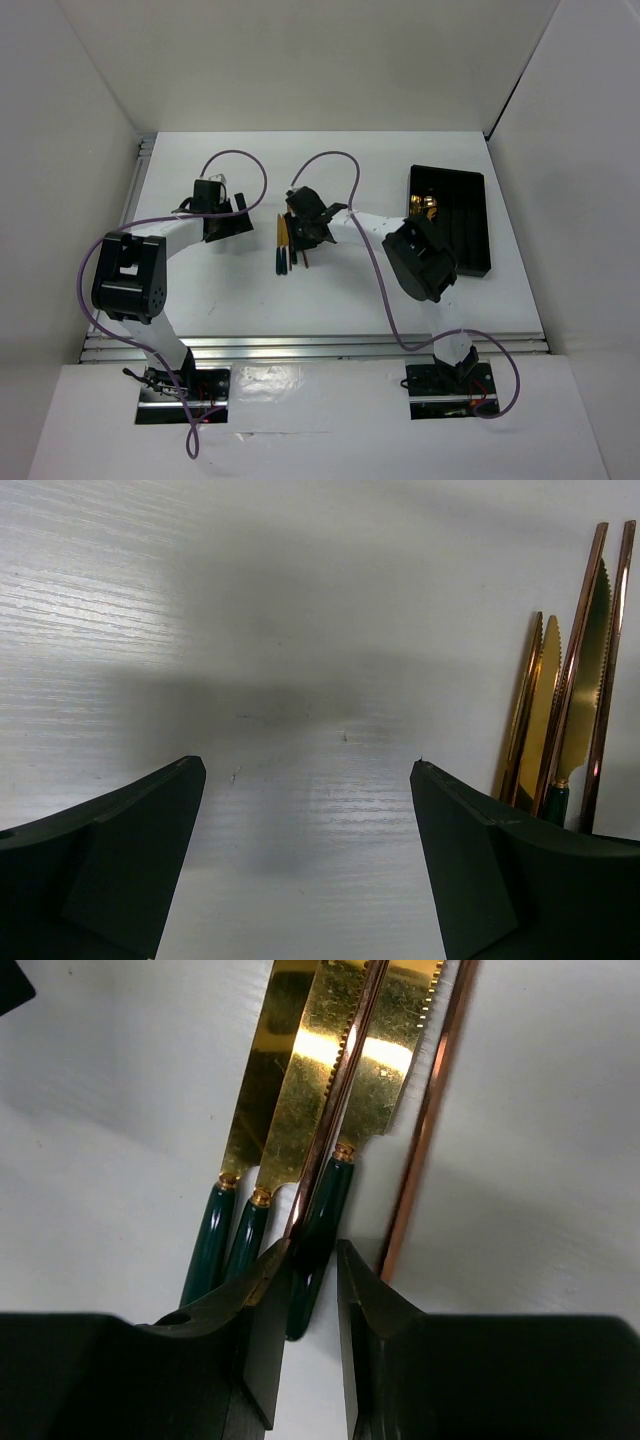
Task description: Sort the eating utensils into containers
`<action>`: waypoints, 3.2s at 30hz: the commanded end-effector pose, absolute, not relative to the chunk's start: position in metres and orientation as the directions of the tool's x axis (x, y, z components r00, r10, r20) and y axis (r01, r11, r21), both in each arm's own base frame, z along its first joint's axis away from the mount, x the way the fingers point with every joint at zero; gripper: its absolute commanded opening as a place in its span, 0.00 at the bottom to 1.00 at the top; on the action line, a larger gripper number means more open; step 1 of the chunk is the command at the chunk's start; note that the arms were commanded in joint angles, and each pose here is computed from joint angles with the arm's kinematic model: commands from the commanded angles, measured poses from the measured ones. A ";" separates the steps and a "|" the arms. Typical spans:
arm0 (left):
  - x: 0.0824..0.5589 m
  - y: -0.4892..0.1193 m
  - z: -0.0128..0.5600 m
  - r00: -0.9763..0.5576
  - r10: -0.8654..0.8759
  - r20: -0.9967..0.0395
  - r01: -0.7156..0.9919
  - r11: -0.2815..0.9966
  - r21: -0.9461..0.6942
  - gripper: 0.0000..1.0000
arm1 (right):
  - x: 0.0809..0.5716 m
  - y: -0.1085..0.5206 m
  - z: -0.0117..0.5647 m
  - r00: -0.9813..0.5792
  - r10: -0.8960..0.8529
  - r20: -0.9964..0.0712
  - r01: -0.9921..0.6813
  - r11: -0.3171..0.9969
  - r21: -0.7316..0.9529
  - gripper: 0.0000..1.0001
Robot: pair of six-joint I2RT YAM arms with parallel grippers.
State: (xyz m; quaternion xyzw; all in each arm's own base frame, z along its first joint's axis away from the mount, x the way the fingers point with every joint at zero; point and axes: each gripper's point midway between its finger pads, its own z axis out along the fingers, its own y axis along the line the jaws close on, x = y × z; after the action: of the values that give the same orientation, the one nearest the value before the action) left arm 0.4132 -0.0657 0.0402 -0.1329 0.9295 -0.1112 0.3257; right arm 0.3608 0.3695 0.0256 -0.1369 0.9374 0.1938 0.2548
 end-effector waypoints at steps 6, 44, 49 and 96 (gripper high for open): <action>0.424 -0.063 0.060 -0.715 -0.327 -0.618 -0.166 0.938 -0.304 0.99 | 0.375 0.379 0.025 -0.818 -0.140 -0.557 -0.337 0.903 0.268 0.32; 0.423 -0.065 0.056 -0.723 -0.326 -0.610 -0.163 0.937 -0.308 0.99 | 0.371 0.321 0.011 -0.823 -0.199 -0.531 -0.237 0.971 0.004 0.00; 0.423 -0.065 0.056 -0.723 -0.326 -0.610 -0.163 0.937 -0.308 0.99 | 0.387 0.316 0.092 -0.745 -0.124 -0.656 -0.244 0.965 0.095 0.00; 0.426 -0.070 0.057 -0.726 -0.325 -0.607 -0.143 0.934 -0.329 0.99 | 0.402 -0.051 0.059 -0.859 0.090 -0.503 0.212 0.958 -0.191 0.05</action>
State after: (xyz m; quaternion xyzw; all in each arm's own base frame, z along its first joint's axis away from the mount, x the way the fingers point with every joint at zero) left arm 0.4126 -0.0692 0.0407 -0.1294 0.9296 -0.1204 0.3234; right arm 0.3944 -0.0542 0.0510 0.0844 0.9570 -0.1222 0.2492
